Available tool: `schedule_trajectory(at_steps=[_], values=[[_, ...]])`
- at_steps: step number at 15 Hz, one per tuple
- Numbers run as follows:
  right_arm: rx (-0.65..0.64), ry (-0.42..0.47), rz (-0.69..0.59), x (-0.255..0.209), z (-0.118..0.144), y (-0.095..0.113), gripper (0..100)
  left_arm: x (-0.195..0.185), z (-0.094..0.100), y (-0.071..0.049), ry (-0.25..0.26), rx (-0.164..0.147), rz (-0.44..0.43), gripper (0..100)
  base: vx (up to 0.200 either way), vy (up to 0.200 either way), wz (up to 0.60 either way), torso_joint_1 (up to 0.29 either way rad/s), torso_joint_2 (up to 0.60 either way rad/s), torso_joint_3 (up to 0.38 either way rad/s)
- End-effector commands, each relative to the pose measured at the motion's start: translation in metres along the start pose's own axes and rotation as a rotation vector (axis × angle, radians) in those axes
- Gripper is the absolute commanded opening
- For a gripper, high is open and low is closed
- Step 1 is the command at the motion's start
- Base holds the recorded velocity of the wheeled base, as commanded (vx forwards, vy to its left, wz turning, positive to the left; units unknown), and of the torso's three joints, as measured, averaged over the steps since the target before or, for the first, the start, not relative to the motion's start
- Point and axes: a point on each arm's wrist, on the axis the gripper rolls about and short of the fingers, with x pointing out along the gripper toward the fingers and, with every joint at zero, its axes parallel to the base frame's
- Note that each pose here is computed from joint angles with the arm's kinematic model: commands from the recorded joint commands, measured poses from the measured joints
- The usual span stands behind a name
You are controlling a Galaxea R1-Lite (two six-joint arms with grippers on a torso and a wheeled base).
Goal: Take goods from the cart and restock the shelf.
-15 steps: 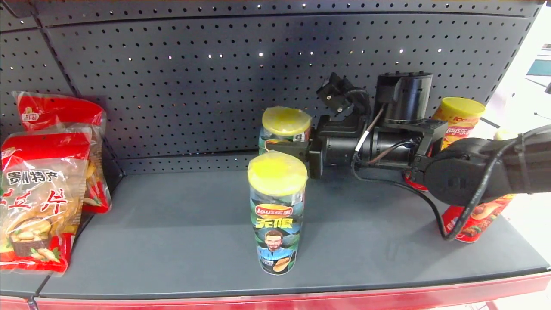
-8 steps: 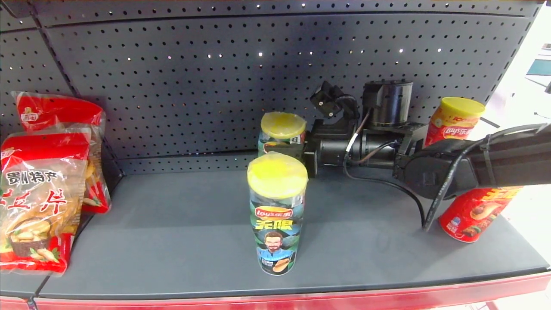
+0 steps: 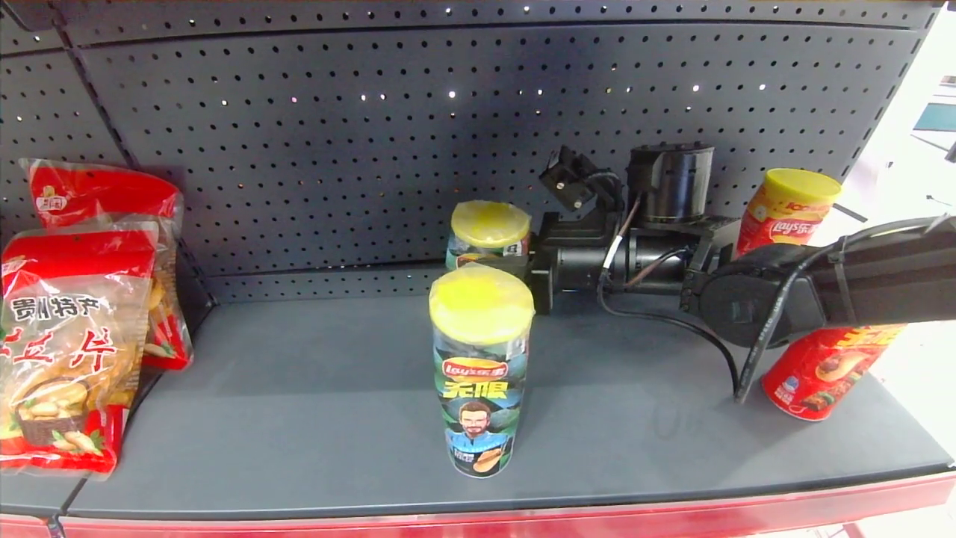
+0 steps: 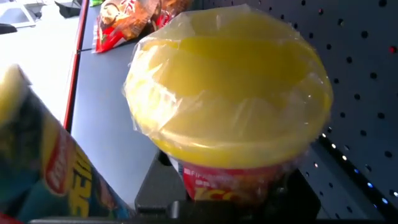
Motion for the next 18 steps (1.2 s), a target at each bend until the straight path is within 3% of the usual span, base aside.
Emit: schedule_trajectory(at_steps=[1, 14, 15, 18], values=[[-0.001, 0.001, 0.002, 0.000, 0.000, 0.001, 0, 0.000, 0.000, 0.000, 0.002, 0.000, -0.001, 100, 0.000, 0.000, 0.00, 0.000, 0.00, 0.000], [0.027, 0.034, 0.001, -0.005, -0.014, -0.002, 0, 0.000, 0.000, 0.000, 0.002, 0.000, -0.001, 100, 0.000, 0.000, 0.00, 0.000, 0.00, 0.000], [0.029, 0.036, 0.002, -0.004, -0.016, -0.003, 100, 0.000, 0.000, 0.000, 0.002, 0.000, 0.000, 100, 0.000, 0.000, 0.00, 0.000, 0.00, 0.000], [0.028, 0.033, 0.006, -0.003, -0.015, -0.003, 100, 0.000, 0.000, 0.000, 0.002, 0.000, 0.000, 100, 0.000, 0.000, 0.00, 0.000, 0.00, 0.000]])
